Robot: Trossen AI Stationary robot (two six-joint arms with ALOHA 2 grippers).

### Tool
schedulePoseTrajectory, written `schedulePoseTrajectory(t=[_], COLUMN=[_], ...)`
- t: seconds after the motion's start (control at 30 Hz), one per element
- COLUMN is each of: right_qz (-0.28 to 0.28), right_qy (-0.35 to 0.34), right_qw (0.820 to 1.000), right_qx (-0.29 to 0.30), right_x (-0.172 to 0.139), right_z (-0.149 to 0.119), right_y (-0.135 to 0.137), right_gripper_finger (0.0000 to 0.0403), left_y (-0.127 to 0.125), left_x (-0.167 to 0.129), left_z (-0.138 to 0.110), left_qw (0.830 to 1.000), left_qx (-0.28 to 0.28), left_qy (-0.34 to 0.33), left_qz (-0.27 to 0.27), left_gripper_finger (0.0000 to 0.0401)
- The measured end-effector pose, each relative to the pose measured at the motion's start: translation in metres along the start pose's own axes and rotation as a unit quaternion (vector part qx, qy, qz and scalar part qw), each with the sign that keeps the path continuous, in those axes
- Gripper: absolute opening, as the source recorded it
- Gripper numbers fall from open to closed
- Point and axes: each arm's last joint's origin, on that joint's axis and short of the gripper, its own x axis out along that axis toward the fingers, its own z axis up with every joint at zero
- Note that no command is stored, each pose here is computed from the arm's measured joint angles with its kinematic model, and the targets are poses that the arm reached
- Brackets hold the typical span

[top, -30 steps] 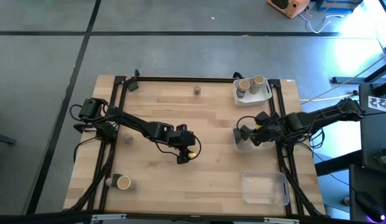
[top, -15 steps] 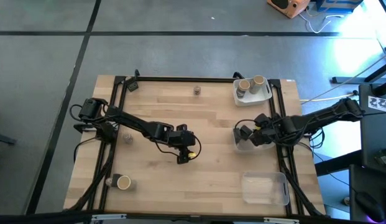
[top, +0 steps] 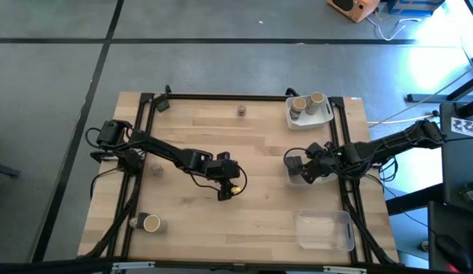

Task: Sort spices by type
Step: Put the top right black seasoning container into the top transparent bin, then put the top black seasoning container into the top transparent bin

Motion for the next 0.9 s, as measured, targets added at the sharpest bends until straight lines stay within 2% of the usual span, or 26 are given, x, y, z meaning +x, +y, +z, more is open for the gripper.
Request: schedulePoseTrajectory(t=[0.13, 0.3, 0.5, 0.7, 0.9], right_qz=[0.0, 0.016, 0.094, 0.148, 0.133], right_qy=[0.001, -0.007, -0.094, -0.192, -0.232], right_qw=[1.0, 1.0, 0.988, 0.958, 0.941], right_qx=[0.0, -0.016, -0.079, -0.156, -0.208], right_x=[-0.004, -0.033, -0.053, -0.045, -0.022], right_z=[0.002, 0.018, 0.041, 0.053, 0.054], right_y=[-0.001, 0.004, 0.021, 0.041, 0.057], right_gripper_finger=[0.0205, 0.0205, 0.0205, 0.0205, 0.0205], left_y=[0.0, 0.0, 0.0, 0.0, 0.001], left_x=[0.0, 0.0, 0.0, 0.0, -0.008], left_z=[0.0, 0.0, 0.001, 0.001, 0.002], left_qw=[1.0, 1.0, 1.0, 1.0, 1.0], left_qx=[0.0, 0.0, -0.001, -0.003, 0.01], left_qy=[0.0, 0.0, -0.005, -0.008, -0.001], left_qz=[0.0, 0.0, -0.001, -0.002, 0.0], left_gripper_finger=[0.0239, 0.0239, 0.0239, 0.0239, 0.0239])
